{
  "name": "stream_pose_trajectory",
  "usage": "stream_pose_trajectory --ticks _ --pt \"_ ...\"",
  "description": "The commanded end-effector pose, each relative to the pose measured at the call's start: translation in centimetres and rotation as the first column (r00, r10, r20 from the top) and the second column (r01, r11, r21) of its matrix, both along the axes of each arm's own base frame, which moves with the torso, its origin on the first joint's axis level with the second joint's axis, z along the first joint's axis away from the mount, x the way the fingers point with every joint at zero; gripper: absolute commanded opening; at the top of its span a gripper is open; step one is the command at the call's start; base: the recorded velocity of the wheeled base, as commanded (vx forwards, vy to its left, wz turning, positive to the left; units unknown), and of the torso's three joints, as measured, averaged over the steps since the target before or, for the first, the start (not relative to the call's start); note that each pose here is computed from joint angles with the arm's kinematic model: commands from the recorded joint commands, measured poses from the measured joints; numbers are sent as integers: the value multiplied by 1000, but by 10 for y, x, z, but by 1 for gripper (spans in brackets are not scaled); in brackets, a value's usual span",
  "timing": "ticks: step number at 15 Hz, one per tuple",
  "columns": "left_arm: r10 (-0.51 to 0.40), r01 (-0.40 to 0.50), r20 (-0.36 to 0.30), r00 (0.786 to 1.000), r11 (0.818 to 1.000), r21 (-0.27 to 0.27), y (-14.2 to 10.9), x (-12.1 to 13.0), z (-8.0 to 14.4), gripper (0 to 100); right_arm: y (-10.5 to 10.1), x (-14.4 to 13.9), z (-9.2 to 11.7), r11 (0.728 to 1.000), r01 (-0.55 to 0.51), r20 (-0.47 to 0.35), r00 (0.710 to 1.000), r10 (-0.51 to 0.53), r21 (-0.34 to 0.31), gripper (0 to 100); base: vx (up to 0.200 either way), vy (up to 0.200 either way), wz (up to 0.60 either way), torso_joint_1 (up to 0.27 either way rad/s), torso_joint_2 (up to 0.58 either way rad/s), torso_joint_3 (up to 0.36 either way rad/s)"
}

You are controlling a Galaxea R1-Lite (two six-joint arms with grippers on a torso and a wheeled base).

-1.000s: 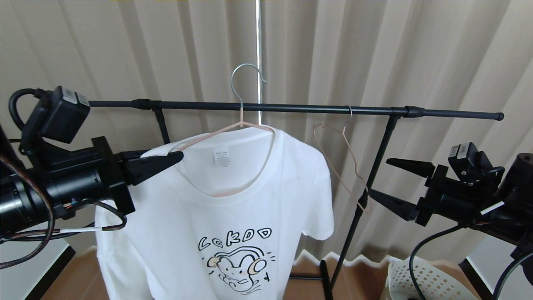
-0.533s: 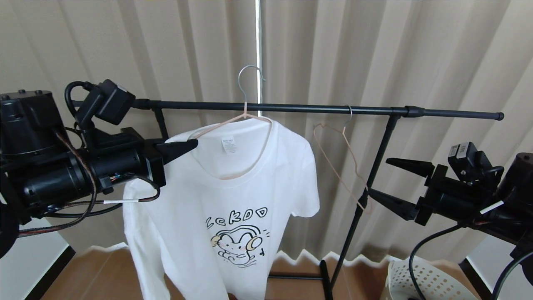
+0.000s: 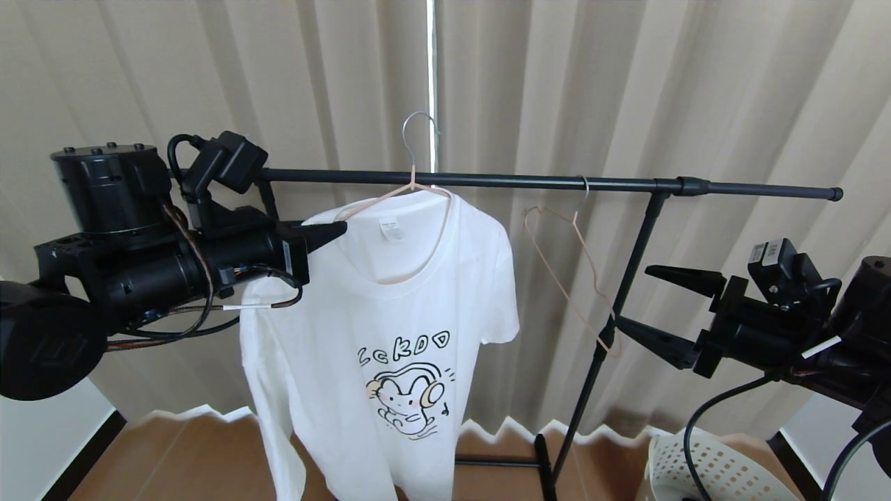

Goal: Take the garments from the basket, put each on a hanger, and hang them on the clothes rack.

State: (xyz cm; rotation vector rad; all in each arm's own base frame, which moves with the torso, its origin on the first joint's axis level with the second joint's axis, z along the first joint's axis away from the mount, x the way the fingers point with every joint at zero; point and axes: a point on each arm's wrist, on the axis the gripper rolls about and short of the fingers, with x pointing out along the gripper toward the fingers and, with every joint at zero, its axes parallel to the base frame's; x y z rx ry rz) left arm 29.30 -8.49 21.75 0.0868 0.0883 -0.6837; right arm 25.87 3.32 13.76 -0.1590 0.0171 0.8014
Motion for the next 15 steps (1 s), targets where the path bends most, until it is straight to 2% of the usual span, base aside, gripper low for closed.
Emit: stream_pose_trajectory --ticks 1,4,15 --pt "14 -14 -20 1000 1000 1 -3 12 -6 0 0 0 0 1000 -1 0 1000 1 0 100 0 0 0 0 0 0" --pt "66 -66 -35 997 998 12 -6 30 -15 0 0 0 0 1000 -1 2 1000 1 0 100 0 0 0 0 0 0" --pt "106 -106 -37 994 994 -2 -21 73 -24 0 0 0 0 1000 1 1 1000 -1 -1 100 0 0 0 0 0 0"
